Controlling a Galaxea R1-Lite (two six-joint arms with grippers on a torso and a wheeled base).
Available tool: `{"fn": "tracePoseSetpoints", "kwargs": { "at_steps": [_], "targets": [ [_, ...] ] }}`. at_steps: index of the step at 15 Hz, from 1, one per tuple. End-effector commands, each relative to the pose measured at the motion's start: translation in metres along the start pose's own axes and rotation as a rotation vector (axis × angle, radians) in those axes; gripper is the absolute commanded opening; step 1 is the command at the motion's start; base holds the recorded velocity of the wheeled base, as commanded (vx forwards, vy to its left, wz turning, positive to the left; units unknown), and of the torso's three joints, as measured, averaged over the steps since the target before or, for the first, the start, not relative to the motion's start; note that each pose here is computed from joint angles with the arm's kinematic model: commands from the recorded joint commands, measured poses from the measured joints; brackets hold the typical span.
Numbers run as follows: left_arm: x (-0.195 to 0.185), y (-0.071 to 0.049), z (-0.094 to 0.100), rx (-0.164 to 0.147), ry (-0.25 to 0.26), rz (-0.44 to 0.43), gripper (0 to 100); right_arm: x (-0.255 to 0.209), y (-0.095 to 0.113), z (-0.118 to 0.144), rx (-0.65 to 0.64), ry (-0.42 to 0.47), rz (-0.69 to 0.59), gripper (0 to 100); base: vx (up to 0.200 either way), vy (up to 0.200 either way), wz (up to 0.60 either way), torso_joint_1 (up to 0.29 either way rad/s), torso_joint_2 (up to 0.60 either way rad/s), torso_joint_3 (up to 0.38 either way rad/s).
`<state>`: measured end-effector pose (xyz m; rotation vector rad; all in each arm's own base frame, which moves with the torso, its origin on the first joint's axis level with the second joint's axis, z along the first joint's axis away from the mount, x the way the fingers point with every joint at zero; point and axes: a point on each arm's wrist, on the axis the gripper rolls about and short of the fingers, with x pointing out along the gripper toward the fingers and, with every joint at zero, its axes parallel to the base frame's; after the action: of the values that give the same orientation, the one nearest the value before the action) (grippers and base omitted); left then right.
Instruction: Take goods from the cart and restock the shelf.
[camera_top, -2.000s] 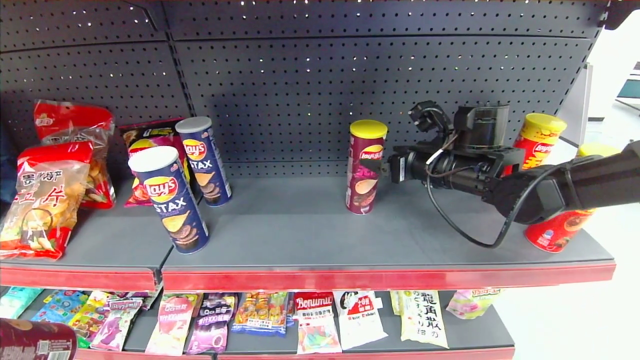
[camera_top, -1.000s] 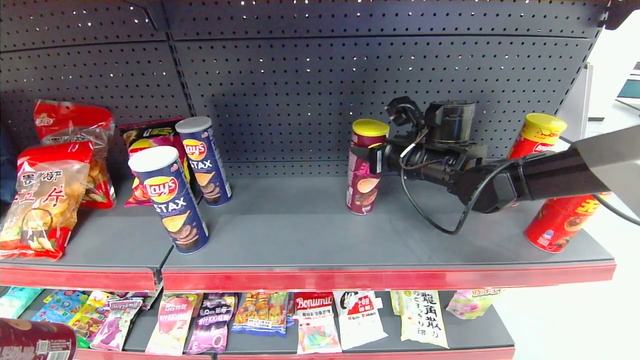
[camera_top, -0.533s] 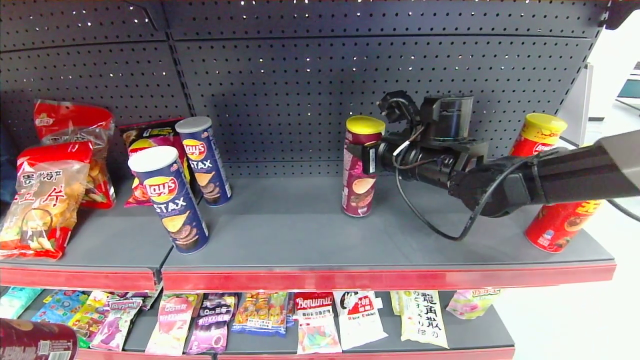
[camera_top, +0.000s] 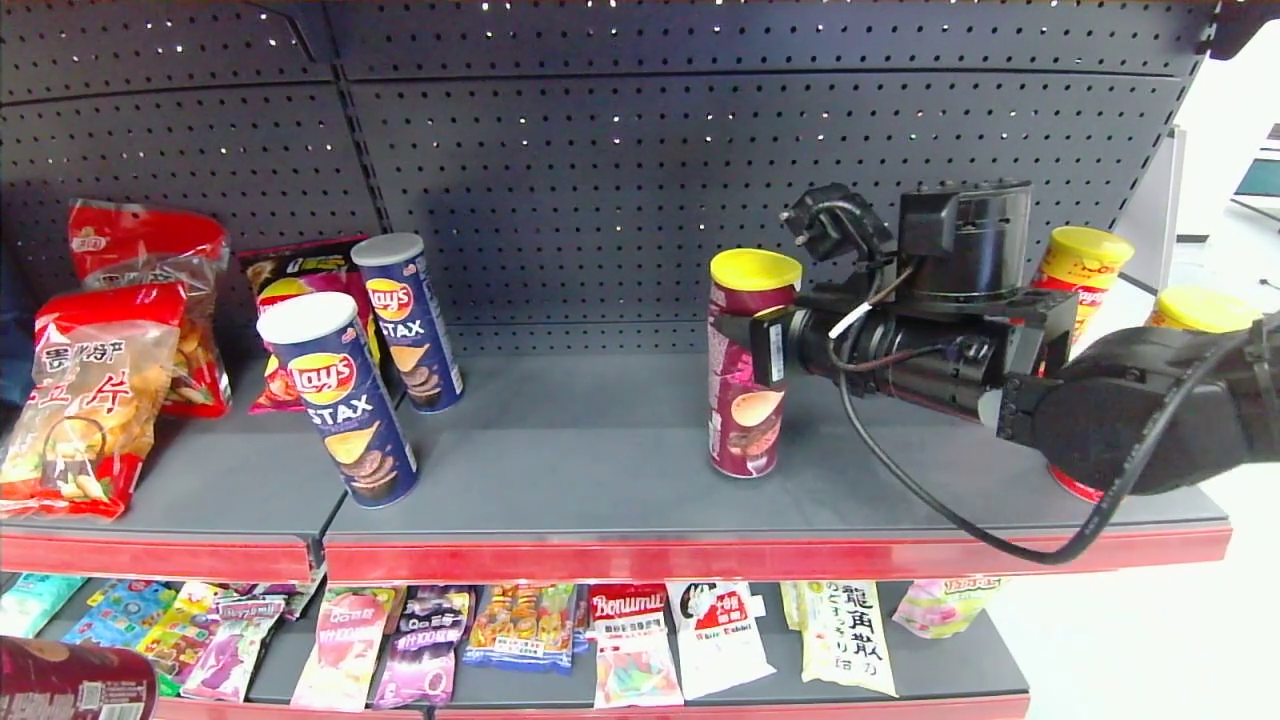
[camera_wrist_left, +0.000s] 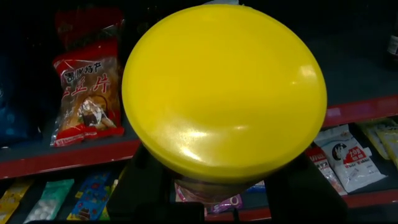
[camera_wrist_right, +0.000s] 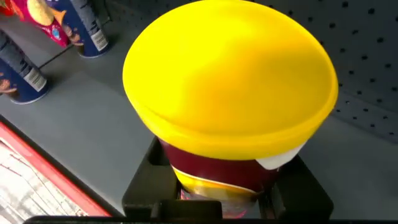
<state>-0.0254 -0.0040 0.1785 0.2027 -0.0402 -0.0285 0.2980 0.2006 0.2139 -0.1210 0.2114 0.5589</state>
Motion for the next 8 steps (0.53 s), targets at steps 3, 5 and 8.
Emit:
{"fn": "tracePoseSetpoints", "kwargs": {
  "at_steps": [3, 5, 8],
  "targets": [
    [0.000, 0.000, 0.000, 0.000, 0.002, 0.000, 0, -0.010, 0.007, -0.012, -0.005, 0.034, 0.020, 0, 0.000, 0.000, 0.00, 0.000, 0.00, 0.000],
    [0.000, 0.000, 0.000, 0.000, 0.002, 0.001, 0, -0.008, 0.008, -0.017, -0.006, 0.021, 0.021, 0, 0.000, 0.000, 0.00, 0.000, 0.00, 0.000],
    [0.000, 0.000, 0.000, -0.002, 0.000, 0.000, 0, -0.010, 0.014, -0.023, -0.010, 0.020, 0.036, 0, 0.000, 0.000, 0.00, 0.000, 0.00, 0.000]
  ]
}}
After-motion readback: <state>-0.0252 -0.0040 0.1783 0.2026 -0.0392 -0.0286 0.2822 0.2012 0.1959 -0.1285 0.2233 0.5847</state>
